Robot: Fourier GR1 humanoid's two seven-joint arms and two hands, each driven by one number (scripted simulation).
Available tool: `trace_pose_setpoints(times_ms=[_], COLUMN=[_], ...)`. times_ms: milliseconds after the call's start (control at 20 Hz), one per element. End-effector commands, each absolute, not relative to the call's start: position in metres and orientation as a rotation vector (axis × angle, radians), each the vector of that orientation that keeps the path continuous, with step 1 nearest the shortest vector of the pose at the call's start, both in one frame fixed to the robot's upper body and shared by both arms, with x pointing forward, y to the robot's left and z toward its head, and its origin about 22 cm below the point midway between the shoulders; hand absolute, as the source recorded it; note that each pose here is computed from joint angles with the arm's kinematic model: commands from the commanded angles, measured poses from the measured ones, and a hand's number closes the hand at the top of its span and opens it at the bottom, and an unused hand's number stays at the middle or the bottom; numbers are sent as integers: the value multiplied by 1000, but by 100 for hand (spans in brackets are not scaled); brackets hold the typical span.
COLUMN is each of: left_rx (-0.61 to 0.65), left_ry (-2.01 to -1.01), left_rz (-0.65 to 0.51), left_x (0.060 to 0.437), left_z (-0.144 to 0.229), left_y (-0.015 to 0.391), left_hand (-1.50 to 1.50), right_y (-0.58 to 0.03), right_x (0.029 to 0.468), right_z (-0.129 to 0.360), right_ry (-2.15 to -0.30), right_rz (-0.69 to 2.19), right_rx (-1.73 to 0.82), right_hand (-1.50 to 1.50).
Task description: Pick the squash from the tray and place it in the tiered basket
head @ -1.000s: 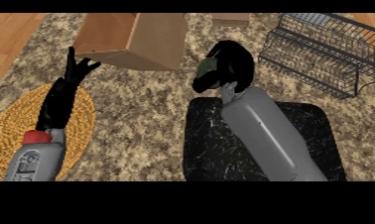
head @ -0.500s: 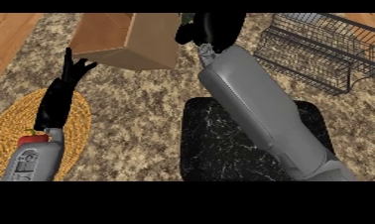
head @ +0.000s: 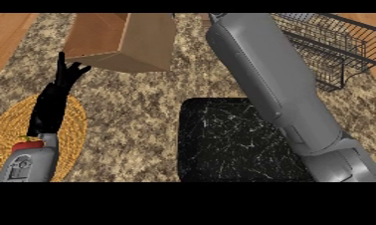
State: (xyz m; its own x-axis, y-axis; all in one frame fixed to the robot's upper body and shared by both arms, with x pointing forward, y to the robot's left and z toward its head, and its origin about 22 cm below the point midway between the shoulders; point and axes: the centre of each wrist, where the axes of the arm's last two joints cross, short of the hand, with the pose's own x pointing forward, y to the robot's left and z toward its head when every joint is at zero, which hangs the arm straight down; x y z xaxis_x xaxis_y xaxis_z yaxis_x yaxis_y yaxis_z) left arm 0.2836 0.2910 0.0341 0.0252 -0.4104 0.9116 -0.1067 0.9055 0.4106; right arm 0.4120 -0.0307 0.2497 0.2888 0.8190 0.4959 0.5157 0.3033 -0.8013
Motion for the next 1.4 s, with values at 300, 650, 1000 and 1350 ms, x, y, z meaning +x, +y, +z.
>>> trace_pose_setpoints(times_ms=[300,650,1000,1350], left_rx=[420,427,443,432], left_ry=[-1535,-1547,-1550,-1538], left_rz=[-257,-229,-240,-229], left_x=[285,292,288,281], left_z=[33,49,27,45], left_y=[296,296,294,298], left_hand=[0,0,0,0], right_y=[-78,-140,-182,-230], right_x=[445,464,466,461], right_z=[244,239,238,207], right_ry=[-1250,-971,-965,-1002], right_rz=[360,499,497,554], right_rx=[-1420,-1719,-1715,-1559], right_hand=[150,150,150,150])
